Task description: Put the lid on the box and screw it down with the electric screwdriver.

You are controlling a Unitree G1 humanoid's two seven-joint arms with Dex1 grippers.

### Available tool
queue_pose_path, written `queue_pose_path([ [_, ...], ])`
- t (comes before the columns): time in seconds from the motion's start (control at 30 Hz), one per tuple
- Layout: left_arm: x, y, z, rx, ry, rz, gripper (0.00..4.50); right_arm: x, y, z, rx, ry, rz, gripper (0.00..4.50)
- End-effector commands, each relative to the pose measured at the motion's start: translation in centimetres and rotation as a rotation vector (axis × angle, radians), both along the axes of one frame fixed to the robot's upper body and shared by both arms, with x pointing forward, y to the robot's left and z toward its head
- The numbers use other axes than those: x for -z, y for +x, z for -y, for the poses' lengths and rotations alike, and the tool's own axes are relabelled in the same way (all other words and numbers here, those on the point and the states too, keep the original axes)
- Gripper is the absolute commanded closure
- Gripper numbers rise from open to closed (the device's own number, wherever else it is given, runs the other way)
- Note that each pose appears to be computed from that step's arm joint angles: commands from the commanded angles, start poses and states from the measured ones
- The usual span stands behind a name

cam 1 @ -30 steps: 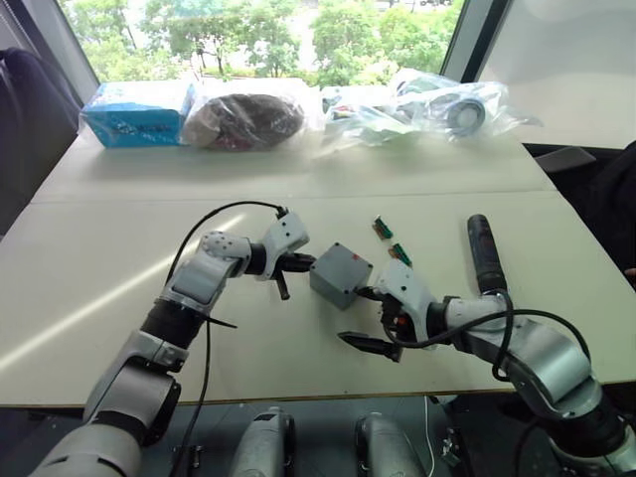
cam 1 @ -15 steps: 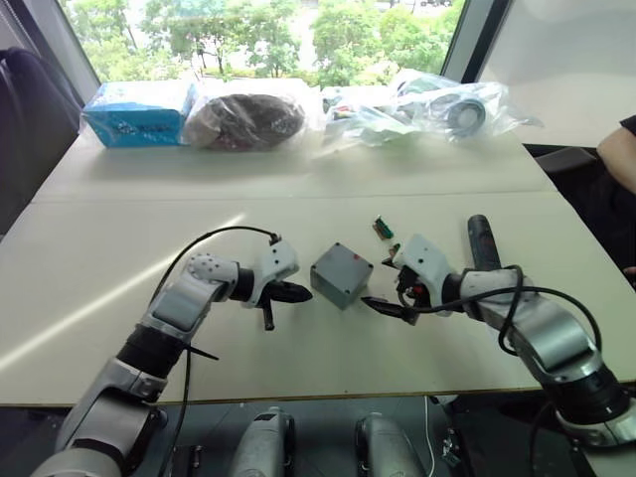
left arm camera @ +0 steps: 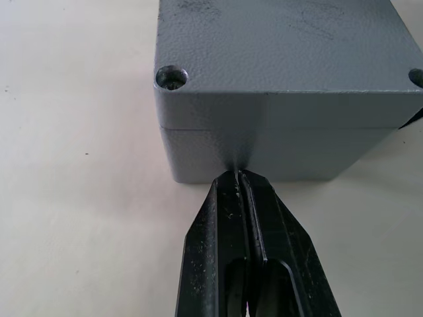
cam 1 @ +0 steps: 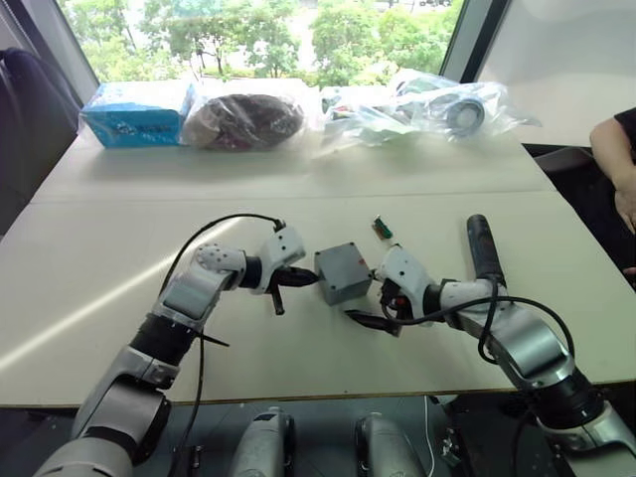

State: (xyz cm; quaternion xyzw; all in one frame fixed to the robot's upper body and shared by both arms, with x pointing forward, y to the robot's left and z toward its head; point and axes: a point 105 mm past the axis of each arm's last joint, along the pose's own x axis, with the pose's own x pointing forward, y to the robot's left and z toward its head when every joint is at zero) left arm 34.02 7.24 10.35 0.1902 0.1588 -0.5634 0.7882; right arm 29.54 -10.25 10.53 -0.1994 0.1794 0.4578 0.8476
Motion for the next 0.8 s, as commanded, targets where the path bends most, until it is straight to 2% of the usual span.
queue_pose_path([
  [0.03, -1.8, 0.6, 0.1, 0.001, -0.024, 0.056, 4.5, -1.5, -0.5, -1.0, -0.028, 0.047, 0.044, 0.02],
  [0.2, -2.0, 0.7, -0.2, -0.006, -0.018, 0.057, 4.5, -1.9, -0.5, -0.6, -0.011, 0.042, 0.057, 0.02],
  [0.33, -2.6, 1.1, -0.9, -0.045, -0.032, 0.064, 4.5, -4.5, -0.2, 1.0, 0.047, 0.1, 0.117, 0.02],
  [0.5, -3.4, 1.6, -0.9, -0.073, -0.062, 0.079, 4.5, -6.1, -1.8, 1.7, 0.012, 0.194, 0.061, 0.02],
  [0.63, -3.7, 1.4, -0.8, -0.074, -0.073, 0.083, 4.5, -7.6, -2.0, 2.1, 0.012, 0.294, 0.035, 0.02],
  [0.8, -3.1, 0.5, -1.2, -0.059, -0.034, 0.068, 4.5, -6.2, -1.7, 2.6, 0.014, 0.194, 0.006, 0.02],
])
